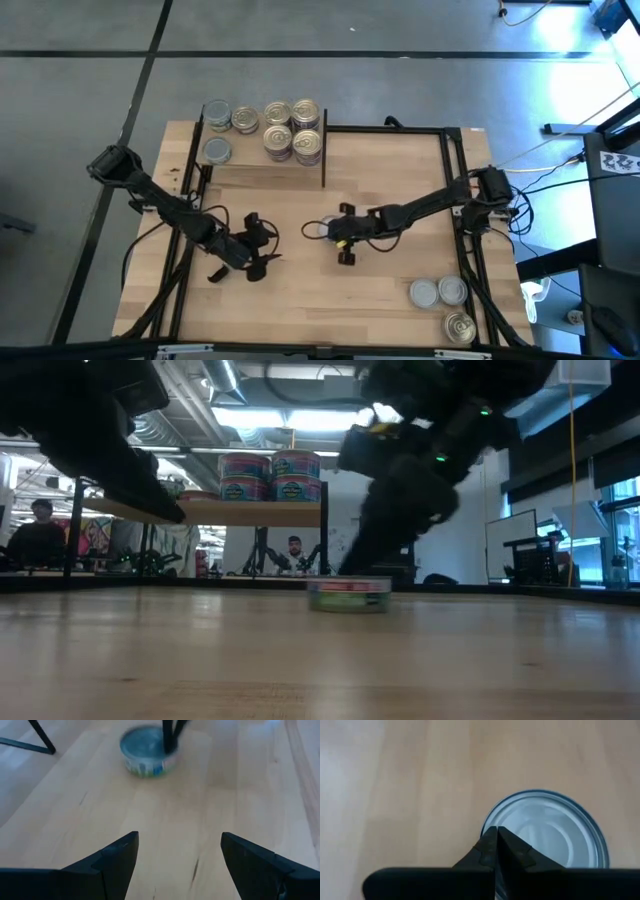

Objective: Stack canned seafood by type on shelf
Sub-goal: Stack the green tuna can on top of the green tuna can on the shelf

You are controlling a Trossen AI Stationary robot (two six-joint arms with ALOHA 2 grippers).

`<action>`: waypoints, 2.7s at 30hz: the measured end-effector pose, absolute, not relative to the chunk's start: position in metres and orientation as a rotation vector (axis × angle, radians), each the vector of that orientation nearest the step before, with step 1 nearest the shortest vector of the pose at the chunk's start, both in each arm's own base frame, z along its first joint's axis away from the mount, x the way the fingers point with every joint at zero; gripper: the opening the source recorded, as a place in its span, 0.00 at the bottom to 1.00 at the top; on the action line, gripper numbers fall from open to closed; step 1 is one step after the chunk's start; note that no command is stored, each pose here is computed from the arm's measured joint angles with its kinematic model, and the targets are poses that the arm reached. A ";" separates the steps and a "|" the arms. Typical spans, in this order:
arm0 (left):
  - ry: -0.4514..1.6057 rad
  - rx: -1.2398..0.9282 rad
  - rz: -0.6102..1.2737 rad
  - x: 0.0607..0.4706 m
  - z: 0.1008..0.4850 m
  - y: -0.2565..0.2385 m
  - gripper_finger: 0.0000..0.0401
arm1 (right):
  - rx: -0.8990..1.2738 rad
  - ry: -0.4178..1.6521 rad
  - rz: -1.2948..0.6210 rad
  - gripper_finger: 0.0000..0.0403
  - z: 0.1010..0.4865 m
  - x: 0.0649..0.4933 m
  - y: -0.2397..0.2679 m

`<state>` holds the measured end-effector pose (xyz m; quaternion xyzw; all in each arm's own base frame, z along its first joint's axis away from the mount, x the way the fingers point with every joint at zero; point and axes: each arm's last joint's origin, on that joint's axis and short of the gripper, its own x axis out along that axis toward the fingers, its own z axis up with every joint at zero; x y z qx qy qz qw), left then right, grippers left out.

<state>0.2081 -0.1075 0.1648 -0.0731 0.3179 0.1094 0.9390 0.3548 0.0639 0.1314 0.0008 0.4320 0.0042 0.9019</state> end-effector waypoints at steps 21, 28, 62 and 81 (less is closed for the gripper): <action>0.550 -0.083 0.182 0.249 0.135 -0.106 0.63 | -0.268 0.764 0.212 0.04 0.179 0.417 0.132; 0.513 -0.099 0.108 0.257 0.132 -0.110 0.39 | -0.318 0.765 0.226 0.04 0.206 0.397 0.145; 0.506 -0.168 0.172 0.227 0.090 -0.089 0.08 | -0.309 0.727 0.209 0.18 0.155 0.386 0.134; 0.488 -0.259 0.232 0.228 0.089 -0.081 0.01 | -0.681 0.672 0.121 0.87 0.126 0.405 0.120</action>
